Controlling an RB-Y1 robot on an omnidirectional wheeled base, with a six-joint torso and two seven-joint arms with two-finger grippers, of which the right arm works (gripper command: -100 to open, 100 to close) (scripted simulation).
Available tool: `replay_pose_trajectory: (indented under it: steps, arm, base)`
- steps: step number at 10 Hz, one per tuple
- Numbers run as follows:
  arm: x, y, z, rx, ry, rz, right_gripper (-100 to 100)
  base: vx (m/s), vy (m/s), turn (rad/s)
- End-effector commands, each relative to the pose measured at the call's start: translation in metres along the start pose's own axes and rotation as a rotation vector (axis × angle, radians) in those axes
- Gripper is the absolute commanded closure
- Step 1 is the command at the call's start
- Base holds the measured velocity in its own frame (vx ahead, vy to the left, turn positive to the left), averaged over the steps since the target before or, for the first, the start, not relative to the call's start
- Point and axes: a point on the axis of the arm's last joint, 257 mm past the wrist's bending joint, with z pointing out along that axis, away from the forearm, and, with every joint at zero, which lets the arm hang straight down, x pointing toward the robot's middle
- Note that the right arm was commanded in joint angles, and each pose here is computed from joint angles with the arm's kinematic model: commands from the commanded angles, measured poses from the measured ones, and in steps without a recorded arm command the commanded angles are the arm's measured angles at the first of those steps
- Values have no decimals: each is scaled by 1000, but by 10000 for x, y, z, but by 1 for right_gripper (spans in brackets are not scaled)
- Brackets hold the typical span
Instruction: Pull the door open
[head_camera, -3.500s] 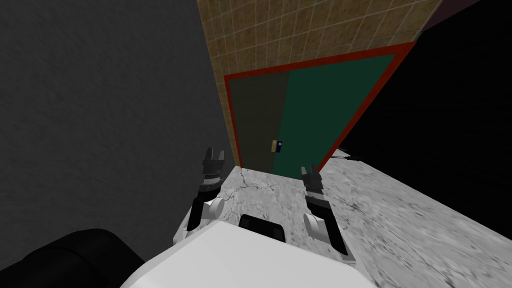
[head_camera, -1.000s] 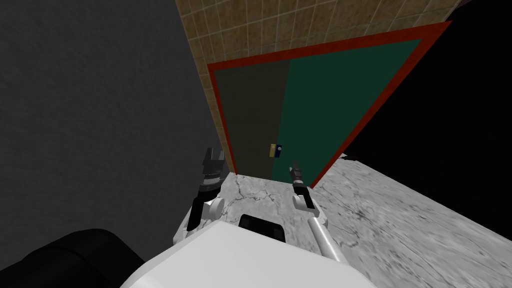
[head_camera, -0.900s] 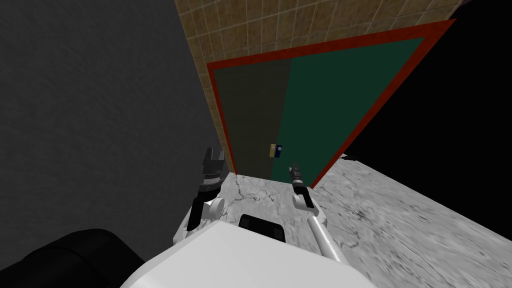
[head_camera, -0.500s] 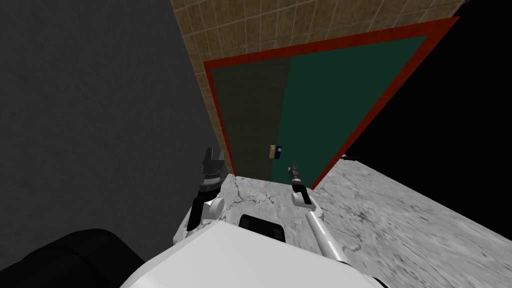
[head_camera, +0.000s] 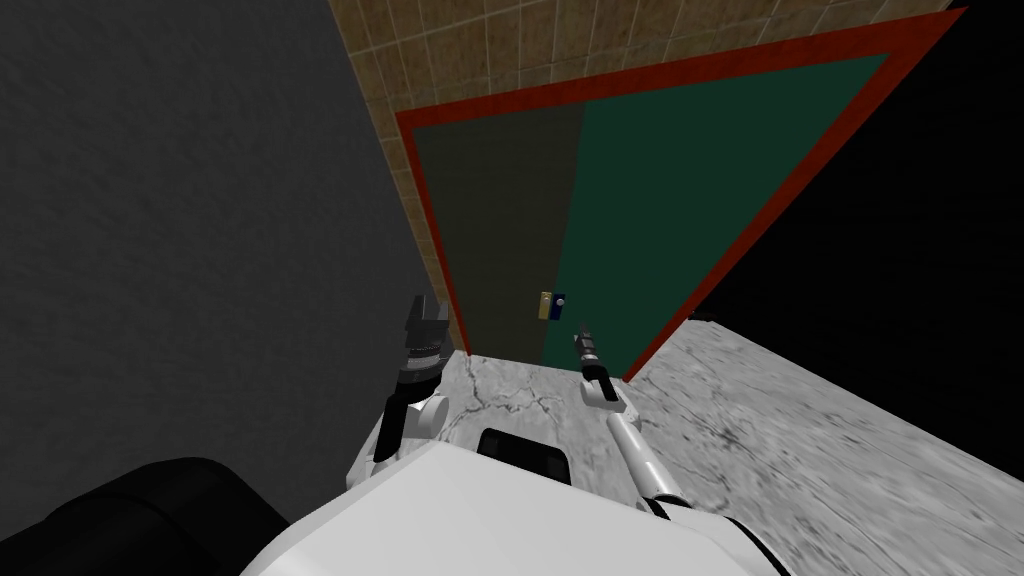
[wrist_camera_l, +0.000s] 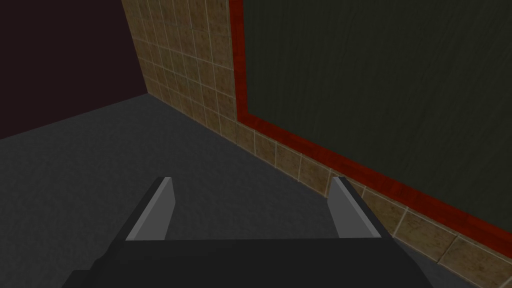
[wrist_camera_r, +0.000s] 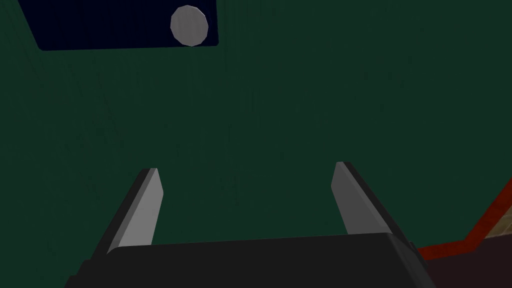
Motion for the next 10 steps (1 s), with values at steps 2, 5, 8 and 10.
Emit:
replay_pose_trajectory:
  steps: [2,5,8,10]
  arm:
    - [12,-98,73,30,1,1,-100]
    - [25,-159,126,49,3,2,-100]
    - [44,-235,195,76,4,3,-100]
    - [57,-274,234,91,5,4,-100]
  base:
    - [75,21,-23]
    - [74,14,-9]
    - [82,19,-17]
    - [90,21,-10]
